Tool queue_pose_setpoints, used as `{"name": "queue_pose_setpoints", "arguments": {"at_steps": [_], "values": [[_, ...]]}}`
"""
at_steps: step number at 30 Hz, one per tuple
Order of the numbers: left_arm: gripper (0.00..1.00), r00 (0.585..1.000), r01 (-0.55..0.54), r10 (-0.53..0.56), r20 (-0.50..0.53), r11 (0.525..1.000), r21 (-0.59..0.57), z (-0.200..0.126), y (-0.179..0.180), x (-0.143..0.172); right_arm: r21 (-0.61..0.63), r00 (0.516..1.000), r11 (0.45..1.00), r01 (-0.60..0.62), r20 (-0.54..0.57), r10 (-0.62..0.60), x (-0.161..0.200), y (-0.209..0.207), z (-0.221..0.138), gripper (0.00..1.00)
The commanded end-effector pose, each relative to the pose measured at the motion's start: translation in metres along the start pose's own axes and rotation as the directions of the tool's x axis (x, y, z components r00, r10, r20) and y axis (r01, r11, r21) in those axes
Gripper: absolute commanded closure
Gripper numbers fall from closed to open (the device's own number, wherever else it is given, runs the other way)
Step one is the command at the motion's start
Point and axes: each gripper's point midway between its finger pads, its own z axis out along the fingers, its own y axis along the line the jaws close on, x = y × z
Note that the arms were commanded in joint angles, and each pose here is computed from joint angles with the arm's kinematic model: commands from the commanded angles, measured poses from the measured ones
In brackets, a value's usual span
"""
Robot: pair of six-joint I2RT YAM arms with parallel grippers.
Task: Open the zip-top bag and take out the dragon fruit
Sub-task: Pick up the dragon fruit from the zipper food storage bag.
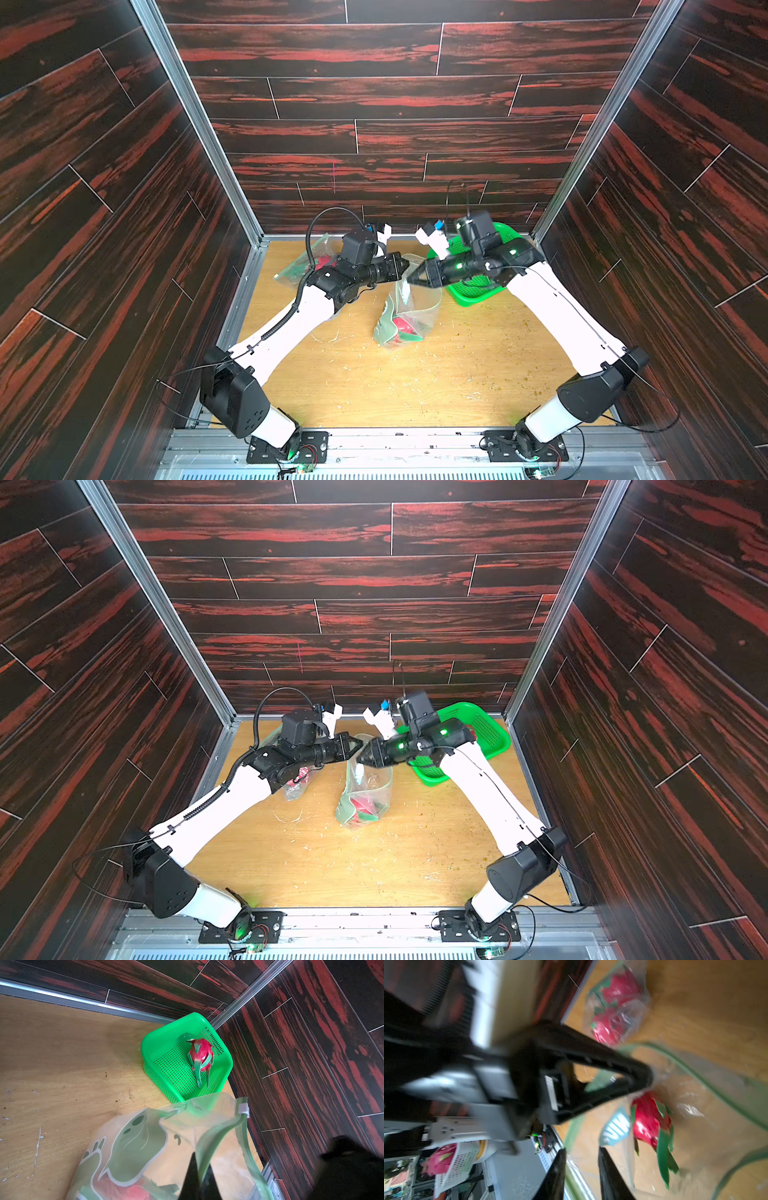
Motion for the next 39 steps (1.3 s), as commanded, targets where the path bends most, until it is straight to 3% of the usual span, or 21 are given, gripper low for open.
{"name": "queue_pose_setpoints", "arguments": {"at_steps": [1, 15, 28, 39], "values": [[0.95, 0.999, -0.028, 0.028, 0.025, 0.999, 0.017, -0.008, -0.012, -0.011, 0.093, 0.999, 0.995, 0.027, -0.042, -0.024, 0.019, -0.01, 0.0, 0.7], [0.95, 0.999, -0.025, 0.026, -0.031, 0.999, 0.03, 0.008, -0.016, 0.008, 0.369, 0.984, 0.929, -0.019, -0.156, 0.082, 0.069, -0.066, 0.006, 0.7], [0.94, 0.997, -0.016, 0.019, -0.068, 0.999, 0.041, 0.03, -0.015, 0.023, 0.353, 0.949, 0.932, -0.079, -0.259, 0.178, 0.109, -0.076, 0.022, 0.69], [0.88, 0.995, 0.013, -0.006, -0.101, 0.998, 0.068, 0.045, -0.008, 0.038, 0.353, 0.937, 0.925, -0.139, -0.255, 0.238, 0.13, -0.094, 0.038, 0.7]]}}
